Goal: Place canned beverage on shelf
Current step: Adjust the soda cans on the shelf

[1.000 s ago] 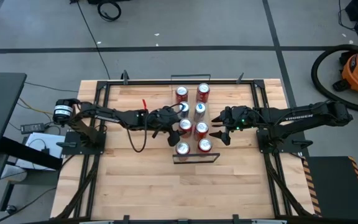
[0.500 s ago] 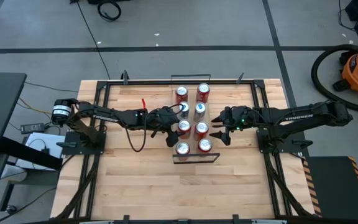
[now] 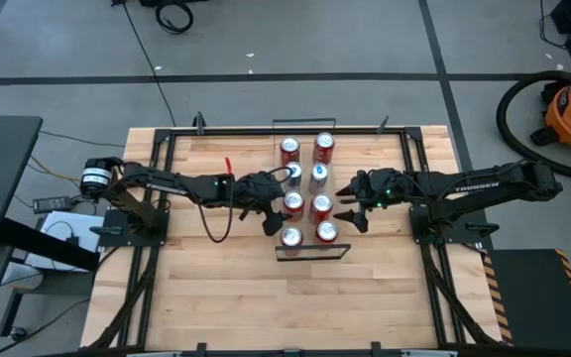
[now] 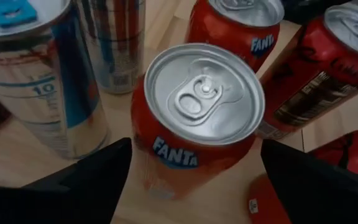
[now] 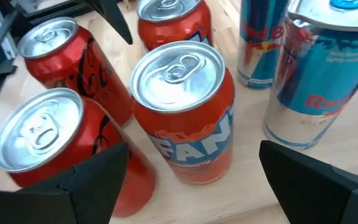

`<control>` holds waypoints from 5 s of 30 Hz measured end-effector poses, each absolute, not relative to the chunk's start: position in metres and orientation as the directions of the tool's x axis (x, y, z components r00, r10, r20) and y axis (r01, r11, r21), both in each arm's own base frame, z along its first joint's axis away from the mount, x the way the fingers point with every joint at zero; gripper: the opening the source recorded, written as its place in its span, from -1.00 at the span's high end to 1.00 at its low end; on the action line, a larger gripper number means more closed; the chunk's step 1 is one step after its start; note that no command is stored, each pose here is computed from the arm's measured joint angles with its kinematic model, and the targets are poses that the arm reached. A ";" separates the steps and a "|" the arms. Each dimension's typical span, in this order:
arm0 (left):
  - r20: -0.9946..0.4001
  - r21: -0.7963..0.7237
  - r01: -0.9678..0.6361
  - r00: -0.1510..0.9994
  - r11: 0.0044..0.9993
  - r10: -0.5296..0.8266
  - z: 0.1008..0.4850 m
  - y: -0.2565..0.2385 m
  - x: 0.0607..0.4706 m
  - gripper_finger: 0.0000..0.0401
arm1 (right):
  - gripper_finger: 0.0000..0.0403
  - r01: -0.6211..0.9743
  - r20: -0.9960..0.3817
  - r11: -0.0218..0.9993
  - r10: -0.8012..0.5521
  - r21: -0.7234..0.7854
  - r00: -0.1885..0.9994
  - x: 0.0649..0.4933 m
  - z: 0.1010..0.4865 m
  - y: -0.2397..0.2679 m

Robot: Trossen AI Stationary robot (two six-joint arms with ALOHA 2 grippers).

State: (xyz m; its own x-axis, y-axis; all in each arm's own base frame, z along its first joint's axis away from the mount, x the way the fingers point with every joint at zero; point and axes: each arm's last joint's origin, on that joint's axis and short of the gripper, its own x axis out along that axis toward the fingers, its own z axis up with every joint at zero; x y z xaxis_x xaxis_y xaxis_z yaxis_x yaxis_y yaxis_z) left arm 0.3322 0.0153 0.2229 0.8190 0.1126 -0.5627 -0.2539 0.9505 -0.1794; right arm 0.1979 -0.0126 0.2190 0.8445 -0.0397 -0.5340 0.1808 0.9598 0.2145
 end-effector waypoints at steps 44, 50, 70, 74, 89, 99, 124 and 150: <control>-0.558 -0.201 -0.268 0.822 0.942 0.115 0.254 0.015 0.307 -0.85 | -0.63 0.138 -0.506 0.984 -0.061 0.116 0.861 0.231 0.198 -0.026; -0.559 -0.202 -0.269 0.821 0.942 0.115 0.254 0.015 0.307 -0.85 | -0.67 0.142 -0.507 0.982 -0.060 0.124 0.860 0.230 0.198 -0.029; -0.623 -0.304 -0.124 0.776 0.945 -0.099 0.247 -0.016 0.302 -0.85 | -0.96 0.119 -0.518 0.973 0.002 0.200 0.856 0.220 0.205 -0.026; -0.637 -0.317 -0.111 0.760 0.942 -0.125 0.243 -0.026 0.303 -0.85 | -0.96 0.117 -0.507 0.973 0.001 0.201 0.862 0.217 0.209 -0.026; -0.627 -0.319 -0.071 0.763 0.945 -0.155 0.231 -0.041 0.314 -0.85 | -0.97 0.160 -0.527 0.960 -0.015 0.231 0.850 0.191 0.223 -0.021; -0.620 -0.312 -0.062 0.769 0.948 -0.154 0.225 -0.039 0.320 -0.85 | -0.97 0.179 -0.541 0.959 -0.032 0.221 0.841 0.187 0.223 -0.021; -0.576 -0.337 -0.055 0.802 0.940 -0.160 0.233 -0.039 0.321 -0.85 | -0.97 0.183 -0.543 0.959 -0.037 0.218 0.839 0.187 0.223 -0.022; -0.573 -0.283 -0.125 0.817 0.951 -0.063 0.235 -0.036 0.320 -0.85 | -0.92 0.167 -0.541 0.959 -0.017 0.229 0.841 0.187 0.223 -0.021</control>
